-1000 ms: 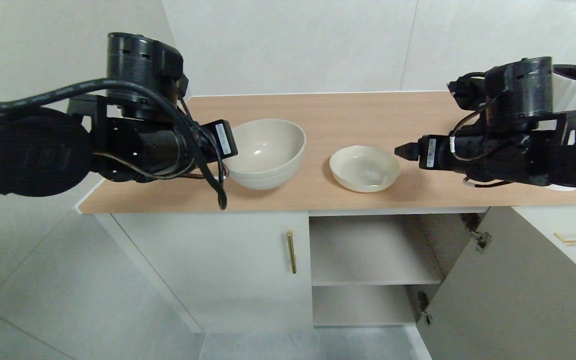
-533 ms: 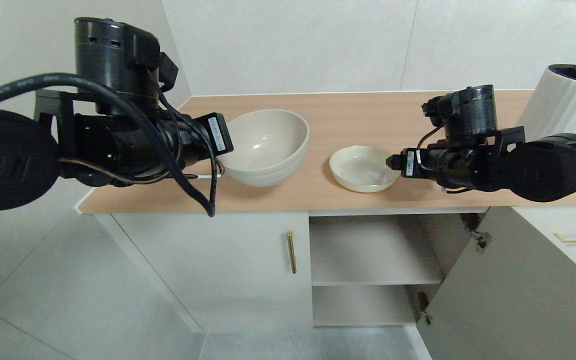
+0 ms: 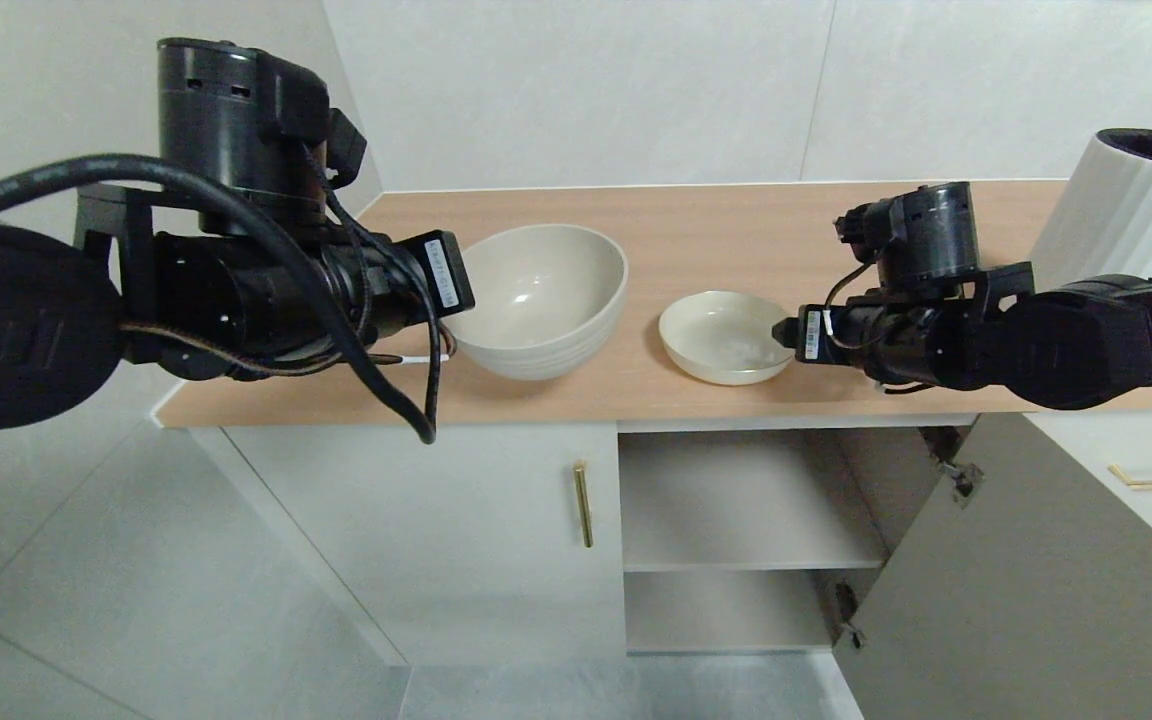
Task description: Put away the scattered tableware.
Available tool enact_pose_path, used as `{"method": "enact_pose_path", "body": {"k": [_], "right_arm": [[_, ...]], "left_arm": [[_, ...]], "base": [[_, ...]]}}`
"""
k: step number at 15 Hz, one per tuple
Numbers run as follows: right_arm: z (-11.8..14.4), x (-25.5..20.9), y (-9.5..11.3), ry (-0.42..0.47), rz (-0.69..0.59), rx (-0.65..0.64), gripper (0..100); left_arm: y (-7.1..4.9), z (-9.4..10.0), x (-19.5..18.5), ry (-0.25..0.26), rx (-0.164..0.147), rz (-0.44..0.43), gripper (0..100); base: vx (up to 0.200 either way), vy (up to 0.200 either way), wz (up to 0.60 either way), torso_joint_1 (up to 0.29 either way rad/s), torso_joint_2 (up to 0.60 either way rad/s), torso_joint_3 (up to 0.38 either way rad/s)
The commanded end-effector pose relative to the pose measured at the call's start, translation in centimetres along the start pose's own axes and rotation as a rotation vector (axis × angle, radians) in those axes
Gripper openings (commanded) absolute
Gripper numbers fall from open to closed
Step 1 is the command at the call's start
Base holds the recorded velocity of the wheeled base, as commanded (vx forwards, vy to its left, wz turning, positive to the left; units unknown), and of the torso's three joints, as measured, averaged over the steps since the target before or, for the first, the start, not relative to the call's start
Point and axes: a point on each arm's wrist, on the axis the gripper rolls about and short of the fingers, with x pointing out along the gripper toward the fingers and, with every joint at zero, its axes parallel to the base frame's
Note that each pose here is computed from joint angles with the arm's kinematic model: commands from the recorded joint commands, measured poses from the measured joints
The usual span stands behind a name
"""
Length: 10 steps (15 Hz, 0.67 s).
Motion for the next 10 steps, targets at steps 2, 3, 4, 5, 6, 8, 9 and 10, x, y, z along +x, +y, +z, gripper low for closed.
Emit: {"method": "enact_pose_path", "body": {"k": [2,3,4,5,6,8,9,10], "right_arm": [[-0.1,0.0,0.5,0.001,0.016,0.005,0],[-0.4,0.2,0.6,0.008,0.017,0.001,0],[-0.5,0.3,0.6,0.009,0.015,0.003,0],[-0.4,0.2,0.7,0.008,0.018,0.012,0],[-0.3,0.1,0.7,0.003,0.02,0.025,0],[0.1,-0.3,0.6,-0.008,0.023,0.036,0],[0.3,-0.6,0.5,-0.013,0.026,0.038,0],[0.3,-0.7,0.5,-0.014,0.024,0.038,0]], "left_arm": [[0.0,0.0,0.0,0.0,0.0,-0.001,0],[0.0,0.0,0.0,0.0,0.0,-0.001,0],[0.0,0.0,0.0,0.0,-0.001,-0.001,0],[0.0,0.0,-0.1,-0.003,-0.002,-0.002,0],[0.0,0.1,-0.2,-0.005,-0.003,-0.002,0],[0.1,-0.1,-0.2,-0.003,0.001,-0.001,0],[0.1,-0.2,-0.1,-0.012,0.007,-0.005,0],[0.2,-0.5,-0.1,-0.015,0.023,-0.006,0]], "base": [[0.0,0.0,0.0,0.0,0.0,0.0],[0.0,0.0,0.0,0.0,0.0,0.0],[0.0,0.0,0.0,0.0,0.0,0.0],[0.0,0.0,0.0,0.0,0.0,0.0],[0.0,0.0,0.0,0.0,0.0,0.0],[0.0,0.0,0.0,0.0,0.0,0.0],[0.0,0.0,0.0,0.0,0.0,0.0],[0.0,0.0,0.0,0.0,0.0,0.0]]}}
